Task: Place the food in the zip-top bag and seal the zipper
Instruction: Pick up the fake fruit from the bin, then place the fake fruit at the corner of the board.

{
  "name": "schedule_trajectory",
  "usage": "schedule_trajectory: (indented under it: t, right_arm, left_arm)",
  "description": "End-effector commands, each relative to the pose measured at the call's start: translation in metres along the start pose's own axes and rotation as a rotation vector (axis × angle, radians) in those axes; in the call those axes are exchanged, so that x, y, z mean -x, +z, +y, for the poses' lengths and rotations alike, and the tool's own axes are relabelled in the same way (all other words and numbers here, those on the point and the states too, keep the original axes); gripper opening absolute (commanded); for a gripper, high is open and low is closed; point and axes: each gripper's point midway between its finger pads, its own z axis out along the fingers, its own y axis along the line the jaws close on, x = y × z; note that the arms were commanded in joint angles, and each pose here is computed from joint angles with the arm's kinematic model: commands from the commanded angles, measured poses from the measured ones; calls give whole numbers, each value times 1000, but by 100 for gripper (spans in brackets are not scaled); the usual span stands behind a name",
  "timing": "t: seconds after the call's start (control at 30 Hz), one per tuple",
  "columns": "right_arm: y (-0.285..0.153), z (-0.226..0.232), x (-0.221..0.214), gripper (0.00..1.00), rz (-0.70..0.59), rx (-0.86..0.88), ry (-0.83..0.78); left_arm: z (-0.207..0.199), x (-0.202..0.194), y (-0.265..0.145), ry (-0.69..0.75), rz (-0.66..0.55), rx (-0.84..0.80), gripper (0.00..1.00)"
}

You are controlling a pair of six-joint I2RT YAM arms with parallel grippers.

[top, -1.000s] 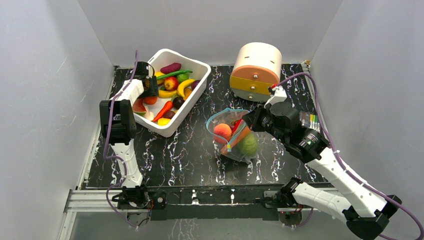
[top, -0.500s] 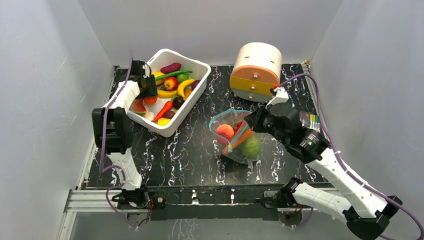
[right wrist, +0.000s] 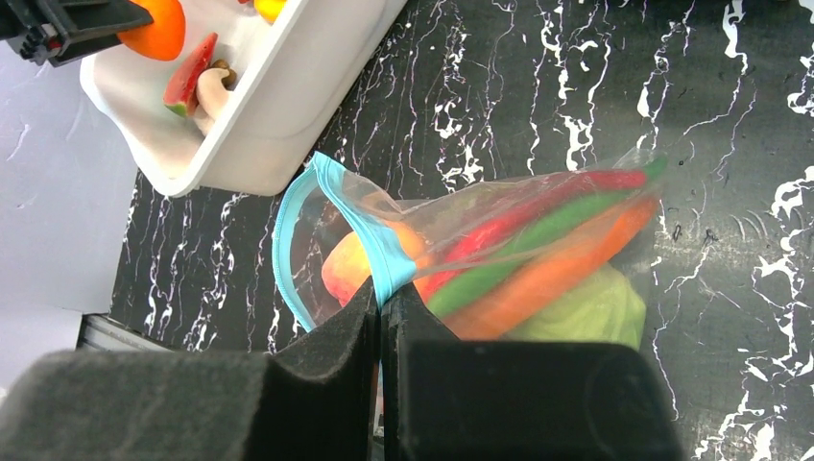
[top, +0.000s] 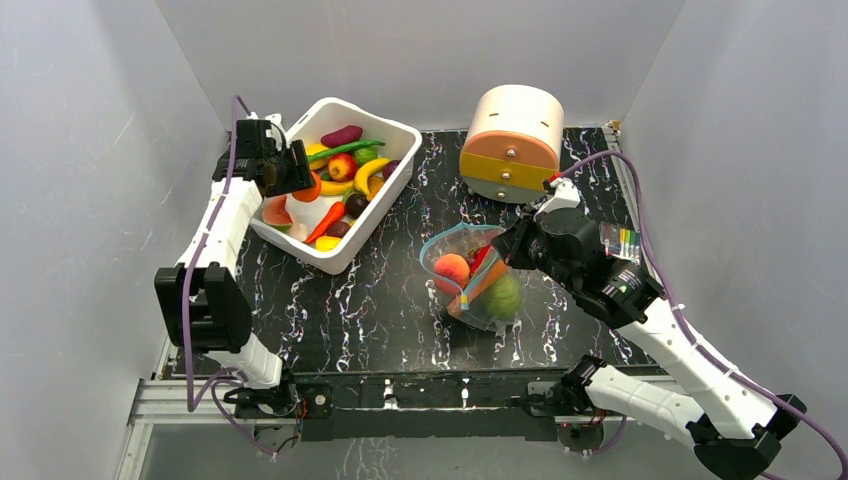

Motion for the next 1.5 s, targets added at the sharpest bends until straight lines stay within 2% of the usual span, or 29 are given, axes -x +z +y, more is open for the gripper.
schedule_trajectory:
  t: [0.0, 0.27, 0.43, 0.77, 0.97, 1.47]
  right_arm:
    - [-9, 21, 37, 0, -126, 64, 48]
    - [-1, 26, 31, 0, -100, 80, 78]
    - [2, 28, 31, 0, -99, 86, 90]
    - [10, 38, 32, 0, -88, 108, 109]
    - [10, 40, 35, 0, -91, 112, 118]
    - [4, 52, 42, 0, -107, 170, 152]
  left_arm:
    - [-31, -7, -36, -5, -4, -158, 34]
    - [-62, -17, -72, -26, -38, -318, 34]
    - [-103, -19, -103, -28, -65, -528, 34]
    - [-174, -31, -144, 36, -42, -753, 34]
    - [-215, -51, -168, 60, -23, -893, 34]
    - [-282, -117, -173, 154, 106, -1004, 34]
